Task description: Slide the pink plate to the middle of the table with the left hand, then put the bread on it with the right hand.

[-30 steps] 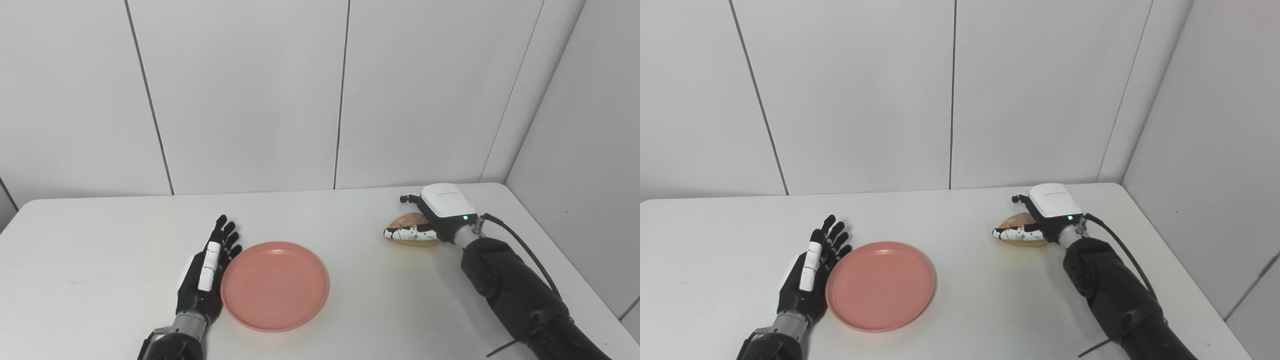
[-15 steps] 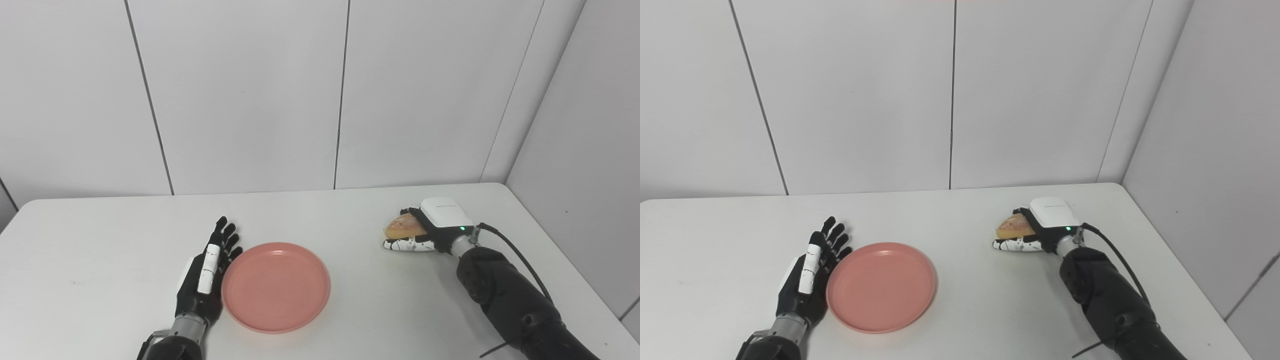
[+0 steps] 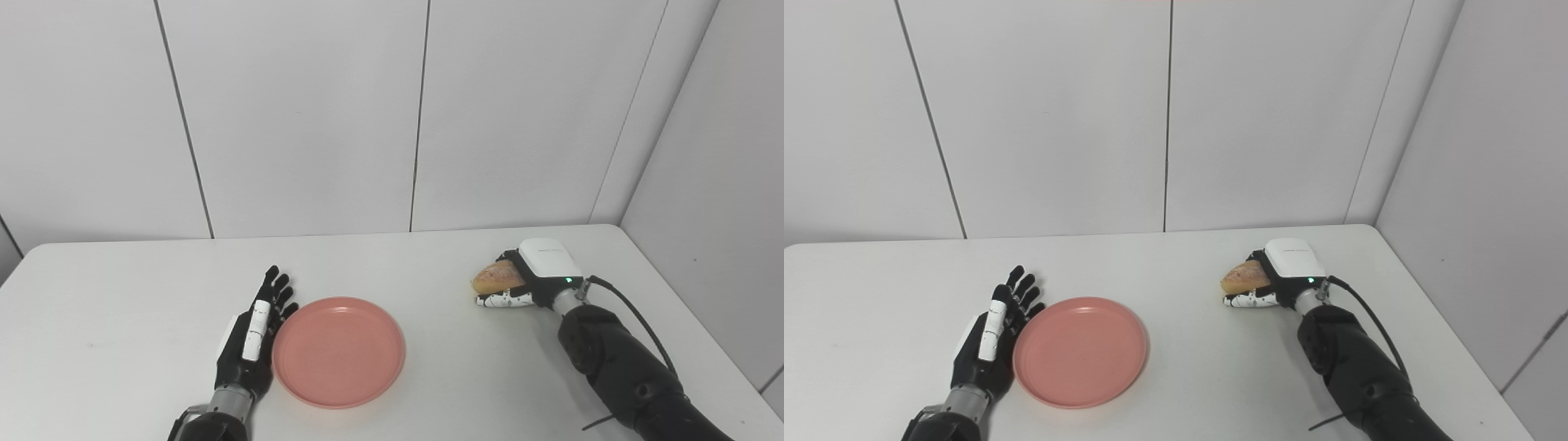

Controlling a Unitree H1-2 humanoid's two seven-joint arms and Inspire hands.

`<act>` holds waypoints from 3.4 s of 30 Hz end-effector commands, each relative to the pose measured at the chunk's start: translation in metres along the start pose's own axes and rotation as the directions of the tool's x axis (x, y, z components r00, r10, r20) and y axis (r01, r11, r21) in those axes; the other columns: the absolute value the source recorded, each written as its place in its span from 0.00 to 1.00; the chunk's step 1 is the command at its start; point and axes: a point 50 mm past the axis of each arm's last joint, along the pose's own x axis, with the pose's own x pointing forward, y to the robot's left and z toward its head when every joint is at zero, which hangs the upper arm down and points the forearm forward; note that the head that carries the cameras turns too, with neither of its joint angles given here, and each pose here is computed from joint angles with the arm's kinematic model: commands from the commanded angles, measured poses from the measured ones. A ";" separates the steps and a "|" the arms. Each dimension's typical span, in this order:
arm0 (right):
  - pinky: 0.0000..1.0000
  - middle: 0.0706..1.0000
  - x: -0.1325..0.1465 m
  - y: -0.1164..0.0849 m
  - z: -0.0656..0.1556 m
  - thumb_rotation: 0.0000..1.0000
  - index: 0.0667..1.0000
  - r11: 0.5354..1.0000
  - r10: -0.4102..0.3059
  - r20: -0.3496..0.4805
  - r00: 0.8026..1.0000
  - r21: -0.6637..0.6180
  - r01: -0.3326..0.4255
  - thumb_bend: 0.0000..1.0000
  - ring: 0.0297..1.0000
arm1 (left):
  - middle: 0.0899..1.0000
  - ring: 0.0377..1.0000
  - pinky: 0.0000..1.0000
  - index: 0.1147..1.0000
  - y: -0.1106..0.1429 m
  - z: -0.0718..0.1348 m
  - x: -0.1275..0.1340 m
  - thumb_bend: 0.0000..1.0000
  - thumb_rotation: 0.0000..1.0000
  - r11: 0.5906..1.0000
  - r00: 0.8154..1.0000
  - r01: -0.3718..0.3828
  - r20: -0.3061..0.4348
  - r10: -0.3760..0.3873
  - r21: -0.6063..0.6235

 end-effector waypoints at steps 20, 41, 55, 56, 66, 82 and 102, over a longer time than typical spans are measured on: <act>0.27 0.40 0.008 -0.029 0.005 0.60 0.50 0.993 -0.113 0.063 0.992 0.026 0.111 0.69 0.33 | 0.99 0.99 0.95 1.00 0.016 -0.054 -0.042 0.88 0.85 0.997 0.979 -0.071 -0.193 0.065 -0.026; 0.16 0.26 0.009 -0.061 0.020 0.41 0.46 0.969 -0.232 0.155 0.960 0.126 0.213 0.59 0.20 | 0.99 0.99 0.94 1.00 0.014 -0.056 -0.041 0.89 0.85 0.997 0.978 -0.071 -0.198 0.064 -0.031; 0.13 0.22 0.001 -0.076 0.056 0.40 0.46 0.952 -0.275 0.246 0.929 0.208 0.226 0.61 0.16 | 0.98 1.00 0.95 1.00 0.011 -0.056 -0.041 0.89 0.85 0.997 0.977 -0.068 -0.203 0.061 -0.032; 0.13 0.22 -0.001 -0.078 0.061 0.41 0.46 0.949 -0.282 0.262 0.923 0.219 0.228 0.61 0.16 | 0.98 1.00 0.95 1.00 0.010 -0.056 -0.041 0.89 0.85 0.997 0.977 -0.069 -0.203 0.061 -0.034; 0.13 0.22 -0.012 -0.092 0.117 0.40 0.44 0.928 -0.334 0.382 0.862 0.296 0.229 0.64 0.16 | 0.97 0.99 0.92 1.00 0.001 -0.058 -0.039 0.88 0.84 0.998 0.978 -0.060 -0.202 0.053 -0.028; 0.18 0.26 -0.019 -0.081 0.161 0.47 0.46 0.917 -0.318 0.436 0.842 0.368 0.155 0.63 0.21 | 0.96 0.98 0.92 1.00 -0.018 -0.059 -0.035 0.88 0.86 0.997 0.977 -0.069 -0.203 0.062 -0.024; 0.14 0.24 -0.027 -0.032 0.203 0.50 0.44 0.938 -0.211 0.520 0.828 0.346 0.022 0.64 0.18 | 0.96 1.00 0.95 1.00 -0.032 -0.057 -0.033 0.87 0.88 0.998 0.979 -0.063 -0.197 0.057 -0.024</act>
